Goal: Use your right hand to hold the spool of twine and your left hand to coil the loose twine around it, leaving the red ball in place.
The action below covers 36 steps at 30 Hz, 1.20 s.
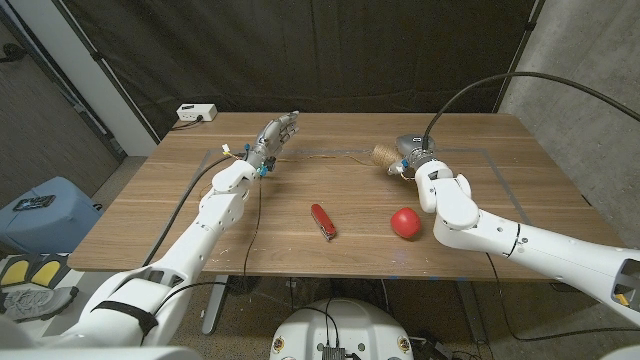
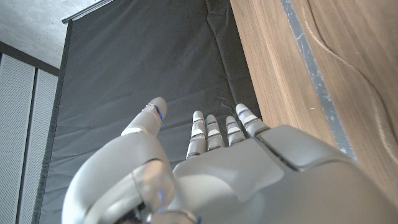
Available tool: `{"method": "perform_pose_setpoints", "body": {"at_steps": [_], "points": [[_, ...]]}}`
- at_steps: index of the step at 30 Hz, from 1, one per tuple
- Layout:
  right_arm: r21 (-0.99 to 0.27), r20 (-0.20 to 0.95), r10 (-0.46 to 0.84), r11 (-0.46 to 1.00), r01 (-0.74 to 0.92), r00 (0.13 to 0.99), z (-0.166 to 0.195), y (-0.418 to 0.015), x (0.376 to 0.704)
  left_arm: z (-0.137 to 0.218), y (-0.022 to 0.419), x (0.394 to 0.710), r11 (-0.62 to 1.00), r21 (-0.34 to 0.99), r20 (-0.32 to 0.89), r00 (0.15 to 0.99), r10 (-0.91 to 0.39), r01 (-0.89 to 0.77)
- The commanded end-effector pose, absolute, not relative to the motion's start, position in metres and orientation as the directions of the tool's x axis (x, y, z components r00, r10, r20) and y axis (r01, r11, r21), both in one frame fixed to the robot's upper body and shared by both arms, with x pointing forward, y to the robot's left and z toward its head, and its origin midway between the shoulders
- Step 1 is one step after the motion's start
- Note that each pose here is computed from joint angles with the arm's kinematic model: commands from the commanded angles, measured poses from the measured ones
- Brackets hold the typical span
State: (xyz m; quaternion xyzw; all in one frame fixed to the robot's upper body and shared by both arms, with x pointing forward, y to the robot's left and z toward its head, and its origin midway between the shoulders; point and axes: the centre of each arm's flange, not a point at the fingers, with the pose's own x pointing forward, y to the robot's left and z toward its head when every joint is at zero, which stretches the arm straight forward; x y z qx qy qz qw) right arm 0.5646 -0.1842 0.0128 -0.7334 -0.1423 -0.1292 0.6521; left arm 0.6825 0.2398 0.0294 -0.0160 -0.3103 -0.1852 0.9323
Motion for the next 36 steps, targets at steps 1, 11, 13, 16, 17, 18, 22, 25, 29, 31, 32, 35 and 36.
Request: {"method": "perform_pose_setpoints", "body": {"at_steps": [1, 11, 13, 16, 17, 18, 22, 25, 29, 31, 32, 35, 36], "points": [[-0.915, 0.384, 0.066, -0.108, 0.389, 0.921, 0.021, -0.184, 0.56, 0.044, 0.233, 0.682, 0.933, 0.156, 0.589, 0.728, -0.351, 0.324], [-0.904, 0.409, 0.085, -0.096, 0.416, 0.908, 0.028, -0.187, 0.551, 0.052, 0.23, 0.681, 0.924, 0.21, 0.585, 0.716, -0.381, 0.32], [-0.903, 0.414, 0.086, -0.089, 0.42, 0.906, 0.029, -0.189, 0.549, 0.054, 0.23, 0.68, 0.922, 0.222, 0.584, 0.714, -0.386, 0.316], [-0.9, 0.422, 0.09, -0.082, 0.429, 0.902, 0.032, -0.189, 0.546, 0.057, 0.23, 0.68, 0.92, 0.236, 0.582, 0.713, -0.392, 0.313], [-0.898, 0.426, 0.091, -0.082, 0.433, 0.9, 0.032, -0.189, 0.545, 0.057, 0.229, 0.68, 0.919, 0.243, 0.58, 0.713, -0.393, 0.31], [-0.897, 0.427, 0.094, -0.08, 0.435, 0.899, 0.033, -0.189, 0.543, 0.058, 0.229, 0.68, 0.918, 0.251, 0.578, 0.713, -0.396, 0.307], [-0.892, 0.434, 0.107, -0.084, 0.443, 0.894, 0.037, -0.187, 0.54, 0.061, 0.227, 0.679, 0.91, 0.282, 0.57, 0.709, -0.414, 0.304], [-0.89, 0.439, 0.112, -0.084, 0.448, 0.892, 0.038, -0.187, 0.538, 0.064, 0.226, 0.678, 0.905, 0.304, 0.568, 0.706, -0.423, 0.298], [-0.888, 0.441, 0.118, -0.086, 0.452, 0.89, 0.041, -0.186, 0.537, 0.066, 0.225, 0.678, 0.901, 0.318, 0.566, 0.703, -0.43, 0.295], [-0.887, 0.442, 0.126, -0.087, 0.453, 0.888, 0.043, -0.185, 0.536, 0.067, 0.225, 0.677, 0.899, 0.329, 0.565, 0.702, -0.433, 0.29], [-0.886, 0.442, 0.128, -0.088, 0.454, 0.888, 0.044, -0.184, 0.535, 0.068, 0.226, 0.677, 0.897, 0.335, 0.563, 0.702, -0.435, 0.288], [-0.885, 0.444, 0.136, -0.083, 0.457, 0.885, 0.046, -0.183, 0.534, 0.069, 0.225, 0.677, 0.891, 0.352, 0.556, 0.703, -0.444, 0.285], [-0.884, 0.446, 0.139, -0.084, 0.459, 0.884, 0.047, -0.183, 0.533, 0.07, 0.225, 0.676, 0.889, 0.357, 0.553, 0.703, -0.448, 0.285]]}}
